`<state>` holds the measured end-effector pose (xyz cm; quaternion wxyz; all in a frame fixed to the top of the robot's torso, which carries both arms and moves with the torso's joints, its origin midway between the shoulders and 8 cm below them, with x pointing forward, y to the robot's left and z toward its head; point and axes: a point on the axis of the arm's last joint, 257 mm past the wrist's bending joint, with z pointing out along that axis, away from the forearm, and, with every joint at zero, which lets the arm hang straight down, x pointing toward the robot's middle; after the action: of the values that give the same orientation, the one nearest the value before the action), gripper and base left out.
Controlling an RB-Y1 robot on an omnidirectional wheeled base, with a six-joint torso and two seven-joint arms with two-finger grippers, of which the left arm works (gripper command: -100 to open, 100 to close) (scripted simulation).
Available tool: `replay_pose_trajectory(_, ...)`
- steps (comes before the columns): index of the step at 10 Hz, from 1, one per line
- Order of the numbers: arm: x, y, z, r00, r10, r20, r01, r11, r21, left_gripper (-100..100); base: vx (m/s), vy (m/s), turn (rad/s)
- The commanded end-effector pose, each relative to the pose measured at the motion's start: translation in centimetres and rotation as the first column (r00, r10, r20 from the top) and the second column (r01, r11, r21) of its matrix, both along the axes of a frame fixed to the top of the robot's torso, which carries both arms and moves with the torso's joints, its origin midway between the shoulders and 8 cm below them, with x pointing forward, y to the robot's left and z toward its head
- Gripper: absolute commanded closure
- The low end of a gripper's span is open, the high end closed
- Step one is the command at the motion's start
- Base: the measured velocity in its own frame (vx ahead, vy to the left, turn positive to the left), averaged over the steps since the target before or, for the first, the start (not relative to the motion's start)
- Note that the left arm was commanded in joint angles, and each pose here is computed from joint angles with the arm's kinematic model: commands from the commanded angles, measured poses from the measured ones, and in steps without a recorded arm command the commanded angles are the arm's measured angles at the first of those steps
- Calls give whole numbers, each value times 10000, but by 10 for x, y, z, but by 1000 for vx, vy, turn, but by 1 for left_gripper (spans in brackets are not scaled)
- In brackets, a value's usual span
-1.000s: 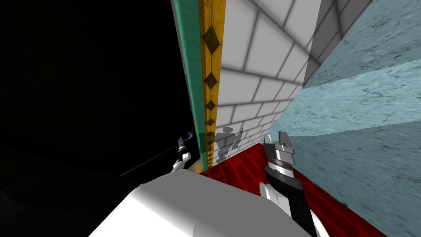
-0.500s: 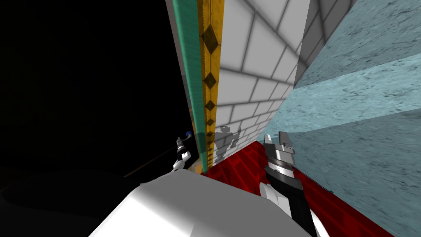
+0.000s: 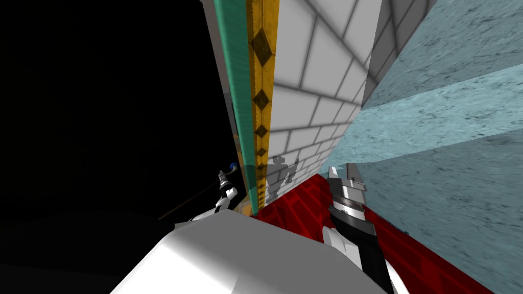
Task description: Push the door open
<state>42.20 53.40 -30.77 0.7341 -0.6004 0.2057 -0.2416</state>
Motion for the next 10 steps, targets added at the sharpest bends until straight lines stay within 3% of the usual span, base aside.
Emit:
replay_pose_trajectory(1,-13,18,15,9976,617,305,-626,9976,287,100,-25,93,-190)
replay_pose_trajectory(2,-13,18,15,9976,617,305,-626,9976,287,100,-12,73,-71)
replay_pose_trajectory(3,-18,22,16,9954,895,354,-905,9955,270,100,5,68,-110)
replay_pose_trajectory(5,-18,22,16,9954,895,354,-905,9955,270,100,12,32,-24)
replay_pose_trajectory(6,-23,26,16,9923,1173,398,-1184,9927,247,100,4,23,-88)
replay_pose_trajectory(7,-23,26,16,9923,1173,398,-1184,9927,247,100,-2,31,-51)
replay_pose_trajectory(9,-34,32,16,9839,1726,468,-1736,9847,176,100,-8,72,-142)
replay_pose_trajectory(10,-34,32,16,9839,1726,468,-1736,9847,176,100,5,77,-70)
